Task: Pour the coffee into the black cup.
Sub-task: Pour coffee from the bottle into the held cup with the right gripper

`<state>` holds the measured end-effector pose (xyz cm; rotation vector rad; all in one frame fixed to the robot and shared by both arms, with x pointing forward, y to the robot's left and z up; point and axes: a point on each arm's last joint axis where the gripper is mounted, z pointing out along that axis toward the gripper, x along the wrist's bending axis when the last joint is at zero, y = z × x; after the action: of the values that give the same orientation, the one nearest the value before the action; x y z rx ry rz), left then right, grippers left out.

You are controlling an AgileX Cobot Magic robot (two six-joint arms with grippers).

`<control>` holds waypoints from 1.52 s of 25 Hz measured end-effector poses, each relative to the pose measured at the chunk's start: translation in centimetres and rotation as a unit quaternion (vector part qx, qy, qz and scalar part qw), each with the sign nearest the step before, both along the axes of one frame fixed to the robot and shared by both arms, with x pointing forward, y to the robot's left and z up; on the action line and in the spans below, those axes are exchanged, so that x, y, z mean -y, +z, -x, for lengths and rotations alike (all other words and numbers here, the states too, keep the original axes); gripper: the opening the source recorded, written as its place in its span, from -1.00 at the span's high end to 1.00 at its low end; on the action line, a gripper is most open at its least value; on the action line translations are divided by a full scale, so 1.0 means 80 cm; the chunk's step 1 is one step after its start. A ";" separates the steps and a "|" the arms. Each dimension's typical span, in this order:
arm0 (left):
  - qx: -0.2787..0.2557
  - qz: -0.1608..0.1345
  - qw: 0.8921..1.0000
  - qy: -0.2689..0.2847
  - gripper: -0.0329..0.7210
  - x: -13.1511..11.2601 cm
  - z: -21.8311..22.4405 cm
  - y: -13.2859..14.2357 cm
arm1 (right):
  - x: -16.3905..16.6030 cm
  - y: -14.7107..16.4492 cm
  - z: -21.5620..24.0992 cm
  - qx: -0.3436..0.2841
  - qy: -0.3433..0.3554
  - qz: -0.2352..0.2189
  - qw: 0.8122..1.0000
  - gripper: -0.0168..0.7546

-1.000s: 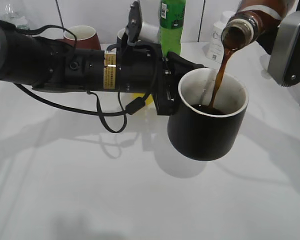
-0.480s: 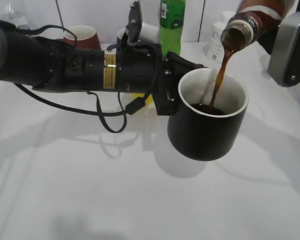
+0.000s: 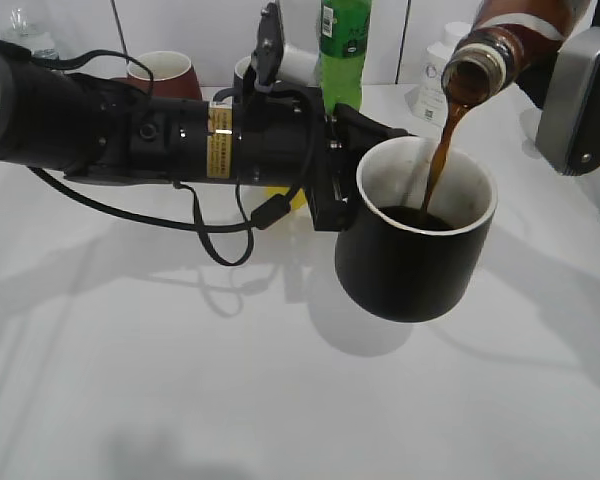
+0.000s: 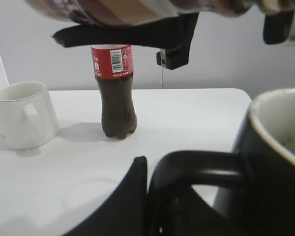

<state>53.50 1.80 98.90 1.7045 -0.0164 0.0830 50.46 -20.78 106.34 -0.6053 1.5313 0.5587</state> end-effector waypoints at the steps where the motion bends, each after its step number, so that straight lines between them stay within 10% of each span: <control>1: 0.000 0.000 1.000 0.000 0.81 0.000 0.000 0.000 | 0.000 0.000 0.000 0.000 0.000 0.000 1.000 -0.42; 38: -0.012 -0.001 1.000 0.000 0.81 0.000 0.000 0.000 | 0.001 0.001 -0.001 0.030 -0.002 0.028 0.999 -0.42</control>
<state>53.47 1.80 98.86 1.7082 0.0018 0.0615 50.51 -20.82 106.41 -0.6558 1.4947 0.4918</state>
